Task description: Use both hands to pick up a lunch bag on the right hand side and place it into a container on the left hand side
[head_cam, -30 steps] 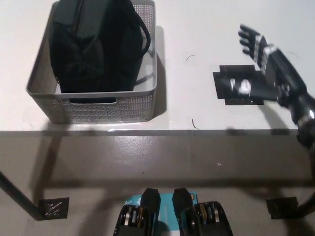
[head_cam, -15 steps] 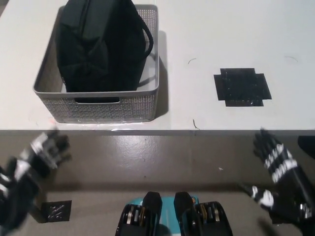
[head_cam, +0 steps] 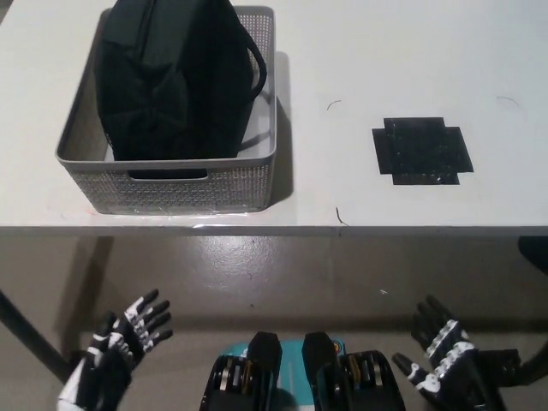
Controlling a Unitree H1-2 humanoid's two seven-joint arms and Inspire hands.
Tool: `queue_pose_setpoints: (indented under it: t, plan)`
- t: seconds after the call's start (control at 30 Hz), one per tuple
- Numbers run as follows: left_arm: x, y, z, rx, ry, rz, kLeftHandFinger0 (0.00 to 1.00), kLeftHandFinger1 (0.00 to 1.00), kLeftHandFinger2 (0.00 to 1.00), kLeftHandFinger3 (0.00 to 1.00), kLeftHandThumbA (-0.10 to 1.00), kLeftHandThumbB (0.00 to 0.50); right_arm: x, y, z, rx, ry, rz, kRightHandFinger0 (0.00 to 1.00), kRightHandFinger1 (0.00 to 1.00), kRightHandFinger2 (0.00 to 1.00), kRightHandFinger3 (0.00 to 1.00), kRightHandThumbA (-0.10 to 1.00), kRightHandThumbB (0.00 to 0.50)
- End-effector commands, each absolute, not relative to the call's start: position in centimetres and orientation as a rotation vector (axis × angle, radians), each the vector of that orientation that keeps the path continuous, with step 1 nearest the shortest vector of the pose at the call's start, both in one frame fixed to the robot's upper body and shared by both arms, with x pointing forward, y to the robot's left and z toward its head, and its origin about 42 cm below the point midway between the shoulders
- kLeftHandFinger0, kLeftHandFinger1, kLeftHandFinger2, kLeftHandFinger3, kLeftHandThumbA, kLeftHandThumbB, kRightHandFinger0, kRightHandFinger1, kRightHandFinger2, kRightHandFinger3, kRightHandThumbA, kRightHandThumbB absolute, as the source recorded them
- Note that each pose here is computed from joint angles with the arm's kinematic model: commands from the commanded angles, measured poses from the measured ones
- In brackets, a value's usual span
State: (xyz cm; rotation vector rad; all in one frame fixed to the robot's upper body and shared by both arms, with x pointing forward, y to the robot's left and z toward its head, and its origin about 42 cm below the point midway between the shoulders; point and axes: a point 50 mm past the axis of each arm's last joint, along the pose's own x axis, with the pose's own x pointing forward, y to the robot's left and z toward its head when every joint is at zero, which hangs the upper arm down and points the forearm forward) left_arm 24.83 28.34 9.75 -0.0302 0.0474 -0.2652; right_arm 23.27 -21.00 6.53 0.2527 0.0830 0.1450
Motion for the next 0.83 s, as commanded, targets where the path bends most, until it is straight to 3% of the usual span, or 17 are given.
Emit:
queue_pose_setpoints:
  t: [0.0, 0.07, 0.23, 0.3, 0.43, 0.57, 0.7, 0.8]
  plan:
    - [26.8, 28.9, 9.1, 0.072, -0.113, -0.193, 1.0, 1.0, 1.0, 1.0, 1.0, 0.155, 26.6, -20.9, 6.0, 0.259, -0.077, 0.102, 0.97, 1.0, 1.0, 1.0, 1.0, 0.228]
    - [27.2, 29.4, 8.9, 0.064, -0.109, -0.179, 1.0, 1.0, 1.0, 1.0, 1.0, 0.169, 27.3, -21.0, 6.0, 0.247, -0.074, 0.098, 0.96, 1.0, 1.0, 1.0, 1.0, 0.248]
    - [27.5, 29.7, 8.8, 0.052, -0.109, -0.182, 1.0, 1.0, 1.0, 1.0, 1.0, 0.175, 27.8, -21.4, 6.1, 0.243, -0.079, 0.093, 0.95, 1.0, 1.0, 1.0, 1.0, 0.237]
    - [27.4, 29.6, 8.7, 0.056, -0.109, -0.184, 1.0, 1.0, 1.0, 1.0, 1.0, 0.144, 27.8, -21.5, 6.1, 0.245, -0.079, 0.093, 0.95, 1.0, 1.0, 1.0, 1.0, 0.23]
    - [27.3, 29.5, 8.7, 0.052, -0.105, -0.183, 1.0, 1.0, 1.0, 1.0, 0.98, 0.149, 28.0, -21.6, 6.2, 0.239, -0.08, 0.082, 0.9, 0.98, 1.0, 1.0, 0.99, 0.243]
    - [27.2, 29.4, 8.6, 0.053, -0.104, -0.181, 1.0, 1.0, 1.0, 1.0, 0.95, 0.116, 28.1, -21.7, 6.2, 0.229, -0.076, 0.083, 0.89, 0.99, 1.0, 1.0, 0.98, 0.231]
    - [27.0, 29.5, 8.5, 0.05, -0.1, -0.164, 1.0, 1.0, 1.0, 1.0, 0.94, 0.136, 28.4, -21.7, 6.4, 0.234, -0.08, 0.095, 0.87, 0.97, 1.0, 1.0, 0.97, 0.229]
    - [27.0, 29.6, 8.6, 0.037, -0.101, -0.152, 1.0, 1.0, 1.0, 1.0, 0.93, 0.12, 29.0, -21.5, 7.1, 0.278, -0.094, 0.095, 0.84, 0.95, 1.0, 1.0, 0.86, 0.226]
